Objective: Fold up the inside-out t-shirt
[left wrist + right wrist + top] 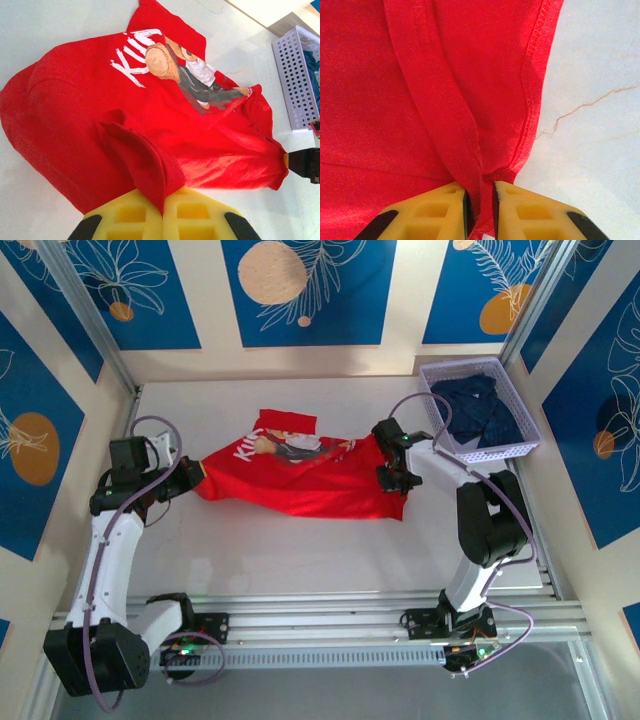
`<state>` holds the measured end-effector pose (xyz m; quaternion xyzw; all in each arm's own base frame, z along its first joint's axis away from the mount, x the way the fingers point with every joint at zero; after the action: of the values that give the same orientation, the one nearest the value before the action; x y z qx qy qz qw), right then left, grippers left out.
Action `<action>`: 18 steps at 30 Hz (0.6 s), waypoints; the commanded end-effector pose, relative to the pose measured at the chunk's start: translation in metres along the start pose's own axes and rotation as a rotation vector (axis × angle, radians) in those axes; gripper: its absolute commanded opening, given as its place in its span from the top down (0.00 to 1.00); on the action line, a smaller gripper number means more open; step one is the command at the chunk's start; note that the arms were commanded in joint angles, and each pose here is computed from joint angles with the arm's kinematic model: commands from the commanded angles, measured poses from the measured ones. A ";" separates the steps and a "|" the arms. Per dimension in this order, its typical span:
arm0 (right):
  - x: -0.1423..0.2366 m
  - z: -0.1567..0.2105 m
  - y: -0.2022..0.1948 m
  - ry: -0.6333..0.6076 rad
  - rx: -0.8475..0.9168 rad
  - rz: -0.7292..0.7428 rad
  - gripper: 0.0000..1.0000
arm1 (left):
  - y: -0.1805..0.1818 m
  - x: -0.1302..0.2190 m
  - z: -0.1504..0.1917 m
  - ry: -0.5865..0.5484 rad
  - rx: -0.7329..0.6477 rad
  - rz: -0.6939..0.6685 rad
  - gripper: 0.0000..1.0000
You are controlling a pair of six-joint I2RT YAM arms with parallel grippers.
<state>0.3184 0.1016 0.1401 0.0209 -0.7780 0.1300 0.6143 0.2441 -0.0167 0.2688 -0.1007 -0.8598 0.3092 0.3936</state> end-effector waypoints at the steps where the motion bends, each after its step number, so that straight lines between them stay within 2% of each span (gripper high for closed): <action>1: 0.000 0.004 0.000 0.000 -0.015 -0.035 0.80 | -0.001 0.005 0.000 -0.020 -0.025 0.018 1.00; 15: -0.003 0.012 0.003 -0.002 -0.068 -0.172 0.77 | -0.001 0.005 0.001 -0.020 -0.023 0.020 1.00; 18: -0.003 0.012 0.003 -0.007 -0.076 -0.197 0.79 | -0.001 0.004 0.001 -0.019 -0.021 0.022 1.00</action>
<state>0.3103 0.0999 0.1259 0.0574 -0.7721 0.0709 0.6289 0.2428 -0.0169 0.2696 -0.1013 -0.8609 0.3087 0.3915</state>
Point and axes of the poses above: each hand's point on the last joint's axis, 136 mm out from that joint toward the fingers, its own x axis back along the fingers, its own y axis along the line the jaws close on, z = x × y, the point moved 8 cm from there along x, back along the fingers, and after that the axes turned 6 degrees about x, right-handed, at the moved point
